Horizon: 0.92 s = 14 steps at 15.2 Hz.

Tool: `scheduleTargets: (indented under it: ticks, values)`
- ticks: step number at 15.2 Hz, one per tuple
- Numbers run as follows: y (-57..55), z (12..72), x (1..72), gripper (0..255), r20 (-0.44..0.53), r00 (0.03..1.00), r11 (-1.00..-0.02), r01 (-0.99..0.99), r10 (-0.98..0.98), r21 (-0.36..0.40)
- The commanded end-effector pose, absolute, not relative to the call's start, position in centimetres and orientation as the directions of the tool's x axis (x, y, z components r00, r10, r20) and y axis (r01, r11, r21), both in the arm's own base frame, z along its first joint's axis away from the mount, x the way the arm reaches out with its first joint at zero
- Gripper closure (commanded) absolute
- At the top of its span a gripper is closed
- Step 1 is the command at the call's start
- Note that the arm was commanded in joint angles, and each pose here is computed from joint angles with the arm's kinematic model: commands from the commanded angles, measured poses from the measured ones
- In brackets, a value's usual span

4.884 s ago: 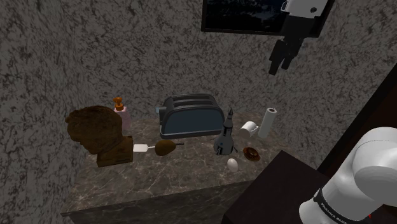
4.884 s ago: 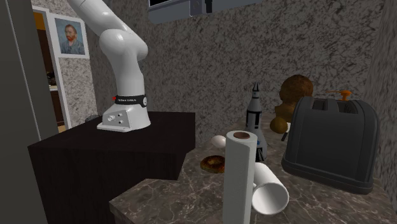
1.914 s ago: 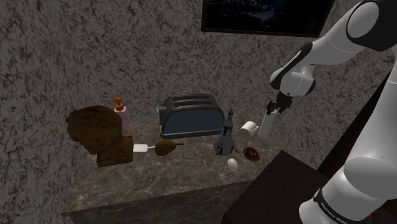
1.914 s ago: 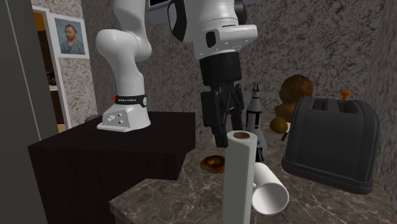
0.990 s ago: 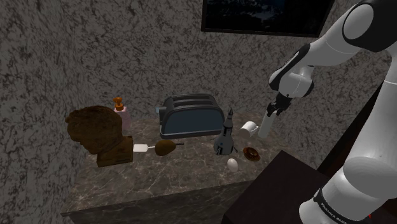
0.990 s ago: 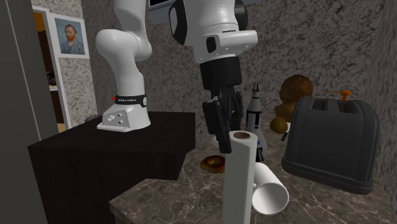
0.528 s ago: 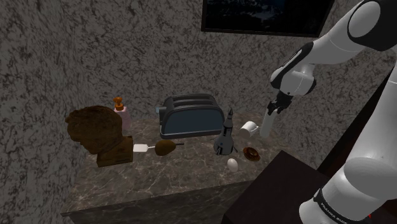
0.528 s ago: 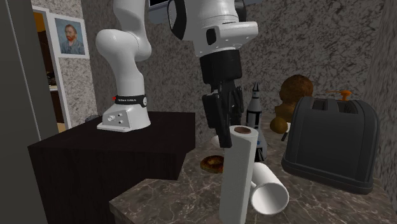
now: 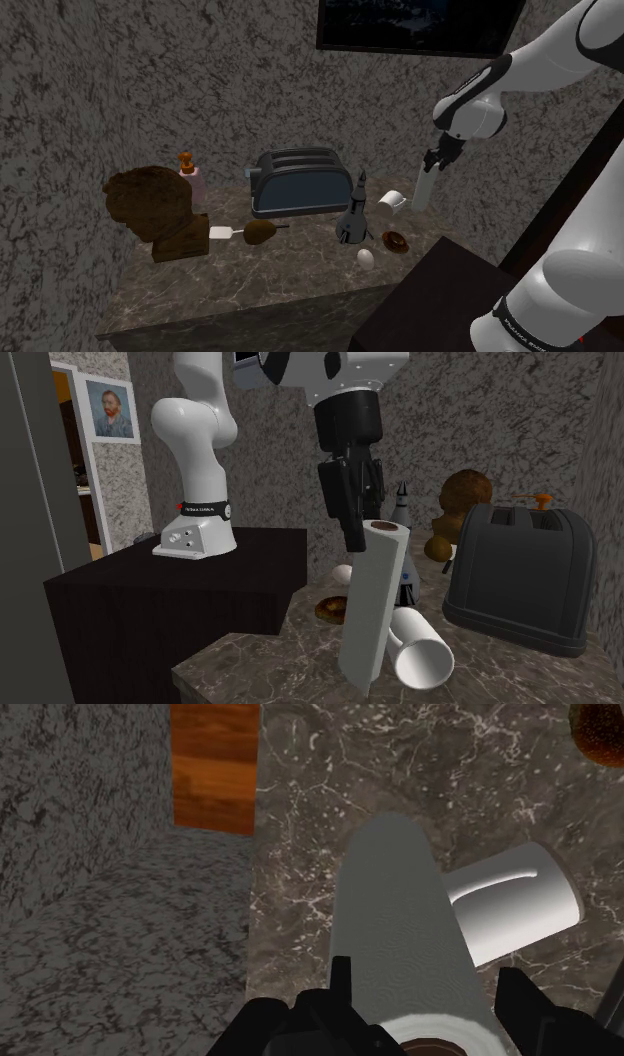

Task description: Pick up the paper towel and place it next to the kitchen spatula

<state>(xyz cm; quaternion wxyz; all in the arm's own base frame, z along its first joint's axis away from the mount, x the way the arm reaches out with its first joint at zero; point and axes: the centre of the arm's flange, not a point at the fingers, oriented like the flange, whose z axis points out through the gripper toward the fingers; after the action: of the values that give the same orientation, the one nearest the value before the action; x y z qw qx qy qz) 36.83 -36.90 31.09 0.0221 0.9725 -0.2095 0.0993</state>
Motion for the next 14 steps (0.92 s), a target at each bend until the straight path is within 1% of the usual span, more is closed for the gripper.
scheduleTargets:
  ticks: [1, 14]
  values:
    - [-36.9, 32.3, 36.9, 255, 0.202, 0.893, -0.911, -0.412, -0.403, 0.002]
    - [-36.9, 39.1, 36.9, 255, 0.202, 0.893, -0.911, -0.412, -0.403, 0.002]
